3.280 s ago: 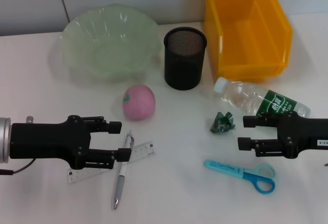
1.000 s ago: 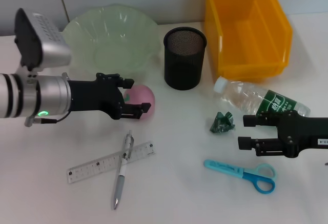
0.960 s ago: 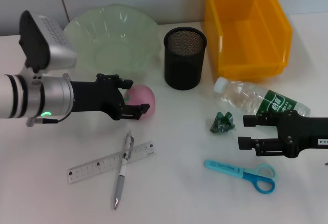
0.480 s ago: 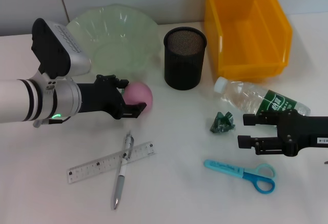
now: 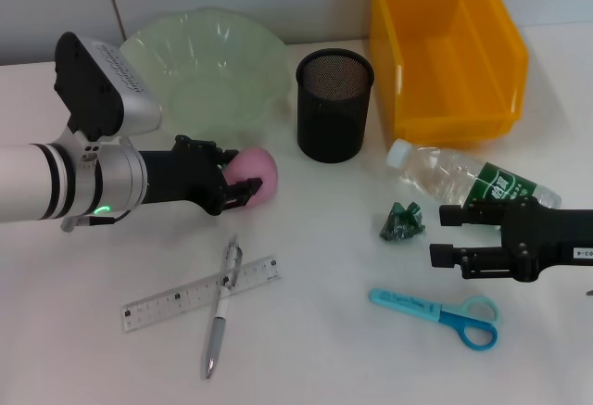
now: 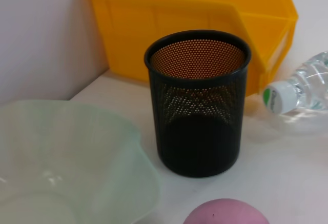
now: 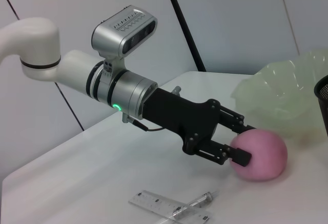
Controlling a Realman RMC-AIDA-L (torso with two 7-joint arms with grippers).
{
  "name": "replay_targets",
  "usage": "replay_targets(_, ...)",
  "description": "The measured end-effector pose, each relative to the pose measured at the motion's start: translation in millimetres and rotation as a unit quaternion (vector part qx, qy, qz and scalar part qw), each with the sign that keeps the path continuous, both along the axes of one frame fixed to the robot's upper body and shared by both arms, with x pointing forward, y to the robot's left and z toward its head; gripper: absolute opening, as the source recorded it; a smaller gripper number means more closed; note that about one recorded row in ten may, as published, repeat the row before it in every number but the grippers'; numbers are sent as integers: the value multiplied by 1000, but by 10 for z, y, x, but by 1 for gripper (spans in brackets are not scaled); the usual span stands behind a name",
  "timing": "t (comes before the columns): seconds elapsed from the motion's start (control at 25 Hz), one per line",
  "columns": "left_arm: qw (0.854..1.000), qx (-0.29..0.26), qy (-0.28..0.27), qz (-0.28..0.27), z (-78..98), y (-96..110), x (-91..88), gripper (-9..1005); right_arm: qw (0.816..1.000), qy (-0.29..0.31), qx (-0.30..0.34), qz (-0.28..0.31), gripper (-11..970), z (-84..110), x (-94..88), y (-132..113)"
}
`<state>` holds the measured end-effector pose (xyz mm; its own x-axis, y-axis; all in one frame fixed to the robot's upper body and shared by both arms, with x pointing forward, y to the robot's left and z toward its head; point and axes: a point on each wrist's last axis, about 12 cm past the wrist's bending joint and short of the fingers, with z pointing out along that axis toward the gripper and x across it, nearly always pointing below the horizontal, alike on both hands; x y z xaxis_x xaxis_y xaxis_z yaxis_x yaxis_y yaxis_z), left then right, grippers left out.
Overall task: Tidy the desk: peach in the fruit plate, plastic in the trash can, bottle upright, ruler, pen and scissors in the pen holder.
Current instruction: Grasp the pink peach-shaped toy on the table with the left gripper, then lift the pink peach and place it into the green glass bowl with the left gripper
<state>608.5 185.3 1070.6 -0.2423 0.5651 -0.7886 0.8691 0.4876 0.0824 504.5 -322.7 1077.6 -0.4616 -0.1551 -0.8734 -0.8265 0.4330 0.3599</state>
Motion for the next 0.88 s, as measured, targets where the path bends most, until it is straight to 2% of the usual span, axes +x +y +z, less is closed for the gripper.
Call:
replay_targets(0.2, 1000, -18, 15, -19, 34, -9, -43, 499, 1000, 0, 0, 0, 758, 2, 1, -4)
replay_targets(0.36, 999, -29, 20, -23, 52, 1, -58, 421, 1000, 1, -1, -1, 758, 1, -3, -11)
replay_targets(0.4, 995, -88, 32, -21, 181, 99, -68, 402, 1000, 1, -1, -1, 758, -1, -5, -14)
replay_targets(0.52, 992, -119, 32, -12, 241, 164, -62, 378, 1000, 1, -1, -2, 758, -2, -8, -16)
replay_targets(0.56, 985, -173, 26, 4, 335, 272, -60, 370, 1000, 1, -1, -2, 758, -2, -8, -16)
replay_targets(0.6, 979, -203, 18, 16, 379, 328, -61, 362, 1000, 1, -1, -2, 758, -2, -9, -16)
replay_targets(0.64, 975, -220, 11, 26, 395, 366, -60, 354, 1000, 2, -1, -1, 758, -2, -9, -15)
replay_targets(0.72, 975, -220, 11, 26, 395, 366, -60, 340, 1000, 2, 0, -1, 758, -2, -10, -15)
replay_targets(0.84, 953, -288, -40, 83, 381, 487, -45, 320, 1000, 2, 0, -1, 758, -3, -14, -17)
replay_targets(0.88, 953, -288, -40, 83, 381, 487, -45, 313, 1000, 2, 0, -1, 758, -2, -15, -17)
